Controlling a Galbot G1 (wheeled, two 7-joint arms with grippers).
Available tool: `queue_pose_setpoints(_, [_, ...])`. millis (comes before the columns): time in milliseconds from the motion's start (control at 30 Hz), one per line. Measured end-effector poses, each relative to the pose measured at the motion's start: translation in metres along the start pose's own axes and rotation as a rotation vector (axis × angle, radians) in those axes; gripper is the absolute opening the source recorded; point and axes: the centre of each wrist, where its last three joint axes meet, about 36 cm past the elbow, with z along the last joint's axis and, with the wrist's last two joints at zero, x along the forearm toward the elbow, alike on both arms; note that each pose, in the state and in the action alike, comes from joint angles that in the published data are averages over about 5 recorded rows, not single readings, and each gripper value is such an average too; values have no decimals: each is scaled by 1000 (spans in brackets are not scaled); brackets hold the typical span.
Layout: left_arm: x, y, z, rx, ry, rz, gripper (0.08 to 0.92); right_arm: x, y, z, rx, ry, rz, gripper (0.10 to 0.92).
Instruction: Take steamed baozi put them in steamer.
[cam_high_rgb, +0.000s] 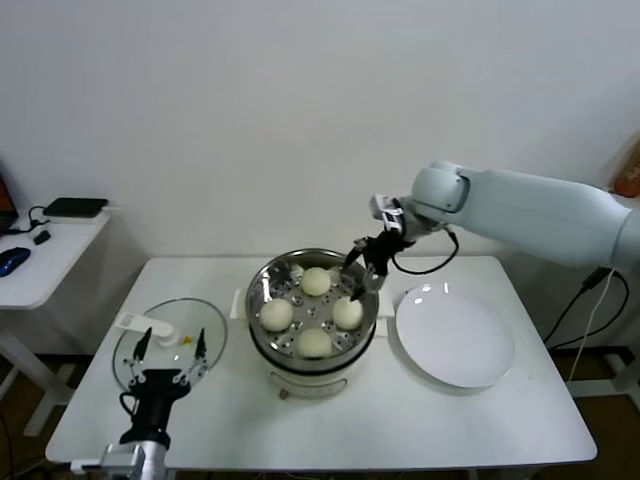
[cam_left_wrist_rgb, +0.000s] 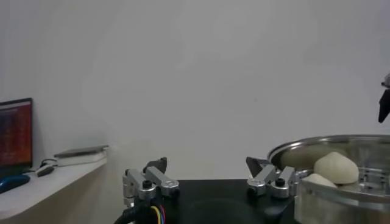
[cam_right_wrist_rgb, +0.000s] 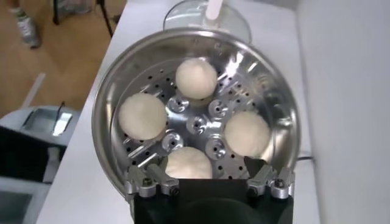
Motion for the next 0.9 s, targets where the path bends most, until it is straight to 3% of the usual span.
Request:
queue_pose_setpoints(400, [-1, -12, -3, 40, -29, 17, 823, 14, 50, 67, -58, -240, 292, 823])
queue_pose_setpoints(900, [4, -25, -5, 50, -26, 22, 823, -29, 148, 128, -230, -580, 765, 823])
